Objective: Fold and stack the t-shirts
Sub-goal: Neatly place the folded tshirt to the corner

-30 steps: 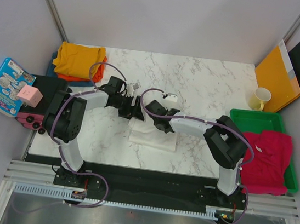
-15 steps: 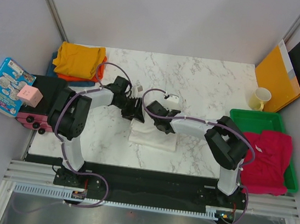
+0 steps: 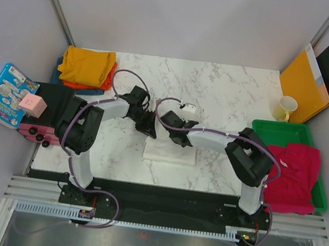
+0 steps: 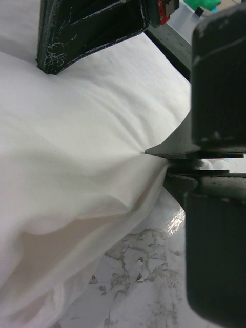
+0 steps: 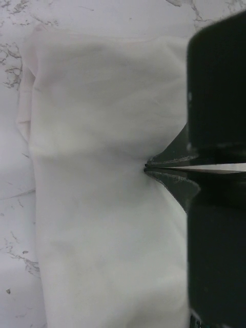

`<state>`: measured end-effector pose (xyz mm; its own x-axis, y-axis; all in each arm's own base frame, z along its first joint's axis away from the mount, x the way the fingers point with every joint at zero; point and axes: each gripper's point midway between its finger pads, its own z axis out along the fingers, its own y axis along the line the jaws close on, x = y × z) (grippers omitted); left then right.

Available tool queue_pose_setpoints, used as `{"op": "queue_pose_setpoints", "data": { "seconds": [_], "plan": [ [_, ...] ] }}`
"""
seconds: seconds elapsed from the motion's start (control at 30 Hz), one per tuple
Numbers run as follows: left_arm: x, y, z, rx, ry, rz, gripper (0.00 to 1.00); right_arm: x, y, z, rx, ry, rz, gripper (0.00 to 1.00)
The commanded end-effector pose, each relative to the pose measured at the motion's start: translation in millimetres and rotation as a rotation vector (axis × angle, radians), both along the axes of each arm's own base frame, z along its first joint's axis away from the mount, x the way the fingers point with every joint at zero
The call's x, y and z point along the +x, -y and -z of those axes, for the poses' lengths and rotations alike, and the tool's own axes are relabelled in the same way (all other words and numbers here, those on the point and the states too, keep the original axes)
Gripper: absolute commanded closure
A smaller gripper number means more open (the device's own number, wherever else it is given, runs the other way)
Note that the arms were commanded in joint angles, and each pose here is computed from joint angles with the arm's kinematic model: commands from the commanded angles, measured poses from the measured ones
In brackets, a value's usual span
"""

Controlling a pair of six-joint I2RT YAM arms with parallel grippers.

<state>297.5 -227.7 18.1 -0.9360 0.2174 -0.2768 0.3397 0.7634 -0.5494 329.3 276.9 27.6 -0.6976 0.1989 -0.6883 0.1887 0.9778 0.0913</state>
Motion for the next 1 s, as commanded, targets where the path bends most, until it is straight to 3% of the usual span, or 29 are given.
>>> {"op": "queue_pose_setpoints", "data": {
  "seconds": [0.0, 0.1, 0.2, 0.33, 0.63, 0.97],
  "plan": [
    [-18.2, -23.4, 4.3, 0.139, 0.041, 0.081, 0.98, 4.8, -7.9, -32.9, -0.038, 0.066, -0.075, 0.66],
    [-2.3, -19.0, -22.5, 0.121, 0.132, 0.091, 0.98, 18.2, -18.3, -66.5, -0.007, 0.136, -0.076, 0.35],
    [7.9, -15.3, -47.3, 0.103, 0.192, 0.092, 0.98, 27.1, -24.6, -99.8, 0.025, 0.197, -0.079, 0.27],
    [18.9, -14.0, -73.5, 0.095, 0.274, 0.096, 0.98, 27.3, -20.0, -135.0, 0.064, 0.259, -0.065, 0.26],
    [51.4, -22.0, -128.3, 0.132, 0.465, 0.080, 0.98, 7.9, 19.4, -154.7, 0.040, 0.310, -0.032, 0.26],
    [140.1, -43.8, -181.7, 0.260, 0.661, 0.038, 0.98, -9.3, 52.1, -164.7, 0.012, 0.346, -0.013, 0.26]
  ]
}}
